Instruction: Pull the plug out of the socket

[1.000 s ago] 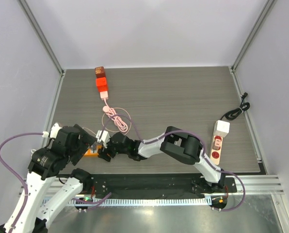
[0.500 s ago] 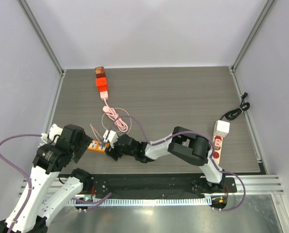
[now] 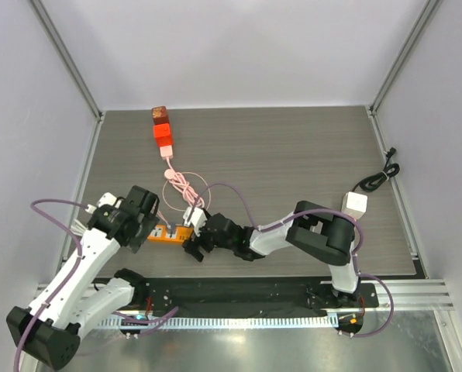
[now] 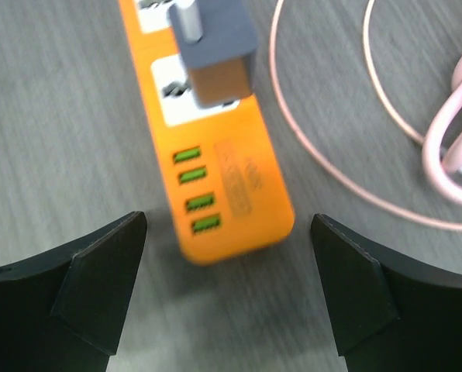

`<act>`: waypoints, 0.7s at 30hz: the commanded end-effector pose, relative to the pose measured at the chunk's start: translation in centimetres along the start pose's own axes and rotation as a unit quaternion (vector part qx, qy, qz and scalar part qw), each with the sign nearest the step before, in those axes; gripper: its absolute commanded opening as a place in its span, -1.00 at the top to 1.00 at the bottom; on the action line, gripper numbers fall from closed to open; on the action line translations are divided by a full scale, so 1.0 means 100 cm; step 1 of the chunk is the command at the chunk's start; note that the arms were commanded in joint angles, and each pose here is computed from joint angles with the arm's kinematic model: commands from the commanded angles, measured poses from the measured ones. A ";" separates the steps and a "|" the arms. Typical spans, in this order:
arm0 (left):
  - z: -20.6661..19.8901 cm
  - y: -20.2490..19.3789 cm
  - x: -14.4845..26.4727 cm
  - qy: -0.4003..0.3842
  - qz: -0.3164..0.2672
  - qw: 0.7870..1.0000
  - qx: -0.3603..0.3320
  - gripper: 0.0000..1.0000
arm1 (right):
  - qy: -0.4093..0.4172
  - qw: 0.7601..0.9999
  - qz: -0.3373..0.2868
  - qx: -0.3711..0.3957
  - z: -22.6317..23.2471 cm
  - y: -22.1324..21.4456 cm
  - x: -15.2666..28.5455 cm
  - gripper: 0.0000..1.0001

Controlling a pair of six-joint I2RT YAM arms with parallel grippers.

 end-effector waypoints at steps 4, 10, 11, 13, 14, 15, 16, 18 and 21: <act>-0.010 0.001 -0.022 -0.011 0.004 0.999 0.043 0.00 | 0.015 0.993 -0.116 -0.035 0.003 0.059 0.029 -0.87; -0.011 -0.007 -0.059 -0.031 0.106 0.989 0.101 0.86 | 0.026 0.990 -0.131 -0.047 0.007 0.064 0.032 -0.85; -0.013 -0.012 -0.062 -0.037 0.120 0.987 0.098 0.93 | 0.030 0.990 -0.127 -0.046 0.008 0.063 0.031 -0.84; -0.020 -0.023 -0.066 -0.052 0.152 0.982 0.095 1.00 | 0.031 0.990 -0.128 -0.048 0.008 0.063 0.031 -0.84; -0.022 -0.024 -0.067 -0.055 0.156 0.982 0.092 1.00 | 0.033 0.990 -0.129 -0.048 0.009 0.064 0.031 -0.83; -0.023 -0.027 -0.071 -0.052 0.163 0.982 0.085 1.00 | 0.034 0.990 -0.128 -0.048 0.009 0.064 0.030 -0.82; -0.023 -0.028 -0.072 -0.050 0.166 0.982 0.079 1.00 | 0.034 0.990 -0.128 -0.047 0.009 0.064 0.029 -0.82; -0.024 -0.026 -0.074 -0.047 0.164 0.983 0.070 1.00 | 0.038 0.991 -0.122 -0.046 0.010 0.061 0.025 -0.82; -0.022 -0.026 -0.079 -0.042 0.158 0.984 0.069 1.00 | 0.041 0.992 -0.116 -0.036 0.011 0.060 0.018 -0.80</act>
Point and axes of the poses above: each gripper's point midway between its finger pads, its own x axis back along the fingers, its own z axis along the line the jaws close on, y = z × x, the point moved 1 cm from there along x, back along the fingers, and after that the axes turned 11 degrees about x, right-handed, at the moved point
